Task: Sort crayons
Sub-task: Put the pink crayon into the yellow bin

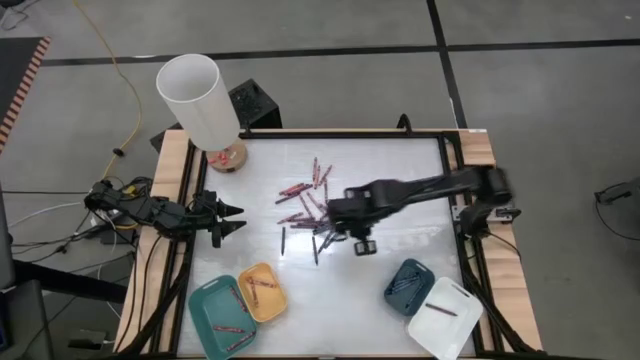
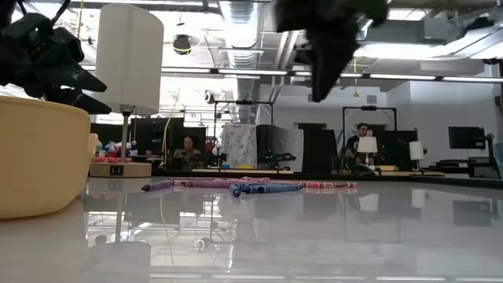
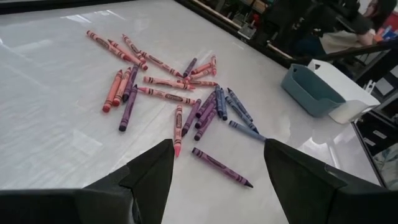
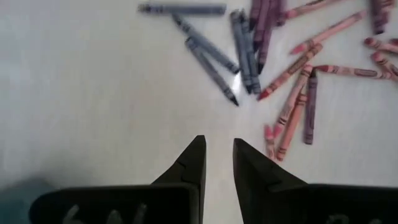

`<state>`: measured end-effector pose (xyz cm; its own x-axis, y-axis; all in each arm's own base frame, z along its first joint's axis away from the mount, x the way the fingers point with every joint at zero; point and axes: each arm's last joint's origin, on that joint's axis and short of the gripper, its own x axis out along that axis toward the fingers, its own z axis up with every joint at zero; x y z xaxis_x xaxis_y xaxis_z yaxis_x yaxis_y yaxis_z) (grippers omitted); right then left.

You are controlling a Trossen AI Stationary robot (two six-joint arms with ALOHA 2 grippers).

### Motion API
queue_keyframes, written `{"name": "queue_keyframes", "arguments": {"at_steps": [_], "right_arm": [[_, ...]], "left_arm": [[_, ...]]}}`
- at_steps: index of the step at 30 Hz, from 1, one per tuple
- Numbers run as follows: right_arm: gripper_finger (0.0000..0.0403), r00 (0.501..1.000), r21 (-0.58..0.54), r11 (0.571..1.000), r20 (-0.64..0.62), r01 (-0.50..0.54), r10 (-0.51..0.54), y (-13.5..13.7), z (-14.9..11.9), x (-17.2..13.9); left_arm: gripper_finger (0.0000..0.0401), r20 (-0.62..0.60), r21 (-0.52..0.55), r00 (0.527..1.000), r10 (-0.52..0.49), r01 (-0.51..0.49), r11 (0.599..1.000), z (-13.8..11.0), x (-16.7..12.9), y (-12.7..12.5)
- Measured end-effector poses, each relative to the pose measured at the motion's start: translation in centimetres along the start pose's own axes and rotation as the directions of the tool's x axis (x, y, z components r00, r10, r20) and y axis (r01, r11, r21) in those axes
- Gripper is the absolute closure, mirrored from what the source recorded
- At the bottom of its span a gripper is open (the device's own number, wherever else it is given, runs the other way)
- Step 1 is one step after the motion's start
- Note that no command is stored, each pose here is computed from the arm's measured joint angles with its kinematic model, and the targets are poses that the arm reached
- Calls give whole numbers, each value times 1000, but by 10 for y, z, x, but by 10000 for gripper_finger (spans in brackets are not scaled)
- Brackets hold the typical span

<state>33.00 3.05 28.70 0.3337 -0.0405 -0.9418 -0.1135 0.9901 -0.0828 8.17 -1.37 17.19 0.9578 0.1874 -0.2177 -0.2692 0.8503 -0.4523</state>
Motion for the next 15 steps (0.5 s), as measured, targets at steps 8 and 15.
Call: {"name": "queue_keyframes", "arguments": {"at_steps": [8, 15], "right_arm": [[328, 942, 249, 968, 321, 15, -97, -15, -85, 8], [328, 915, 316, 946, 355, 76, -192, -32, -114, 33]], "left_arm": [[161, 0, 0, 1000, 0, 0, 1000, 0, 0, 0], [161, -1, 0, 1000, 0, 0, 1000, 0, 0, 0]]}}
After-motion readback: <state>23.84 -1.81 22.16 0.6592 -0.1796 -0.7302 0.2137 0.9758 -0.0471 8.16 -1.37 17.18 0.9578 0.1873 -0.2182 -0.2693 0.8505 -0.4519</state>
